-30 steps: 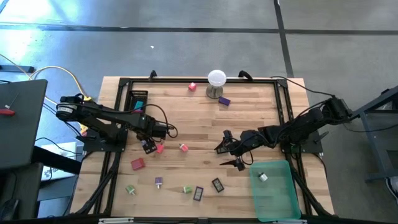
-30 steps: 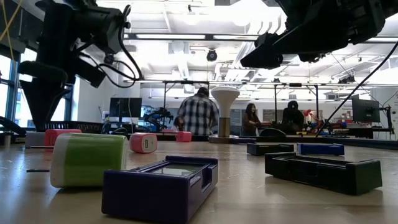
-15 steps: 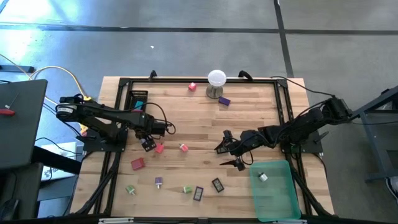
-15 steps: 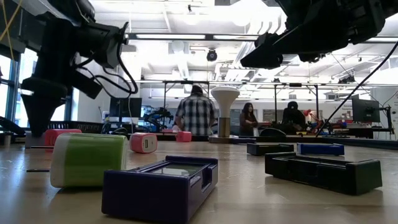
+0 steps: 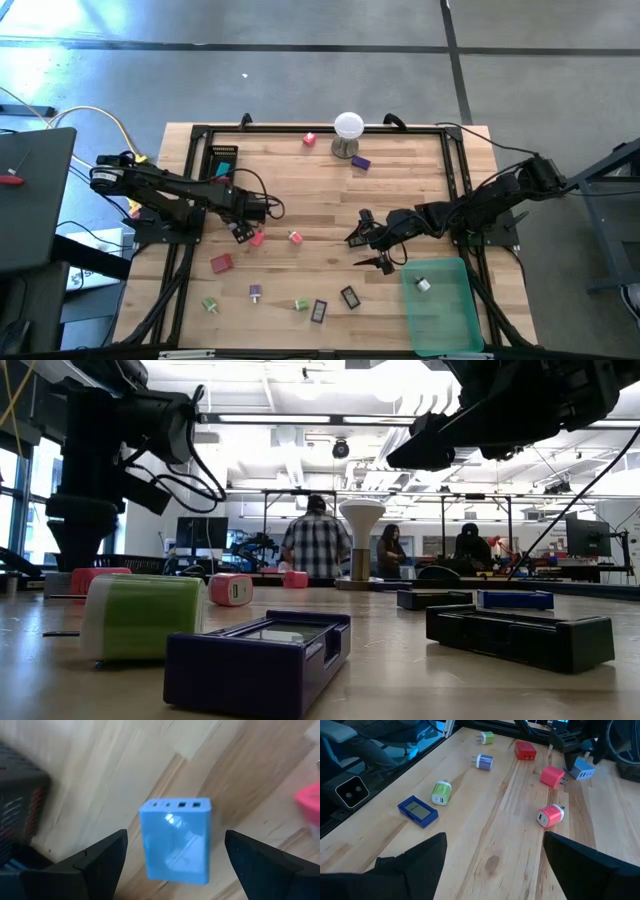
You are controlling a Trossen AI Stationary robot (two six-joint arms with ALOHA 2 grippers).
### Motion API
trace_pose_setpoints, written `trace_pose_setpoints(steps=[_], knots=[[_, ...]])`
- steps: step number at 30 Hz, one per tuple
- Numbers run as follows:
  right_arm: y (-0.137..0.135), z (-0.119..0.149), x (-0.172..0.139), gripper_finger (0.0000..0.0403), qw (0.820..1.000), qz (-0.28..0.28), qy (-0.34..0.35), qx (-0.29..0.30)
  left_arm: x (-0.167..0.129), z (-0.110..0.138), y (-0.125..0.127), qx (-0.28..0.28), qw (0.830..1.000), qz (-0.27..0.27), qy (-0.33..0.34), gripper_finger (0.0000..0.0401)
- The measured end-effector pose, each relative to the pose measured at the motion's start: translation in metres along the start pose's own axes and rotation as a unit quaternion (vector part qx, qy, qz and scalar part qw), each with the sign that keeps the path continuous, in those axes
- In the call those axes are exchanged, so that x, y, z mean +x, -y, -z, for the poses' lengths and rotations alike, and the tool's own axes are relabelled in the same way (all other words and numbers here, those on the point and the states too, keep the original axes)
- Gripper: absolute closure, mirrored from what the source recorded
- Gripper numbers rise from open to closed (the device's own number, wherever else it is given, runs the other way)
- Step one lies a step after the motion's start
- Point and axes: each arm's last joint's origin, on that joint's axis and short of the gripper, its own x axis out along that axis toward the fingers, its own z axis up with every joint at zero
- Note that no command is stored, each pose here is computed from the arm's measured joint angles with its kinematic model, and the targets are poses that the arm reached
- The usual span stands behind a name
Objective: Pick & Place Office items
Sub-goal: Put the purple charger adapter into the green bin
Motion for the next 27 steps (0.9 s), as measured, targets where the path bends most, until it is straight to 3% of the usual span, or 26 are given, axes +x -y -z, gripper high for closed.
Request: trace_pose_setpoints(steps=[6, 18, 22, 27], knots=[[0.0, 0.0, 0.0, 0.0082, 1.0, 0.0, 0.0, 0.0, 0.001, 0.0, 0.0, -0.019, 1.0, 0.002, 0.0, 0.0075], [0.0, 0.0, 0.0, 0.0082, 1.0, 0.0, 0.0, 0.0, 0.022, 0.015, -0.007, -0.112, 0.993, -0.016, -0.022, 0.0087], [0.0, 0.0, 0.0, 0.0082, 1.0, 0.0, 0.0, 0.0, 0.023, 0.014, -0.006, -0.114, 0.993, -0.009, -0.019, 0.0117], [0.0, -0.001, 0.0, 0.0082, 1.0, 0.0, 0.004, 0.0, 0.023, 0.014, -0.005, -0.101, 0.995, -0.006, -0.018, 0.0188]])
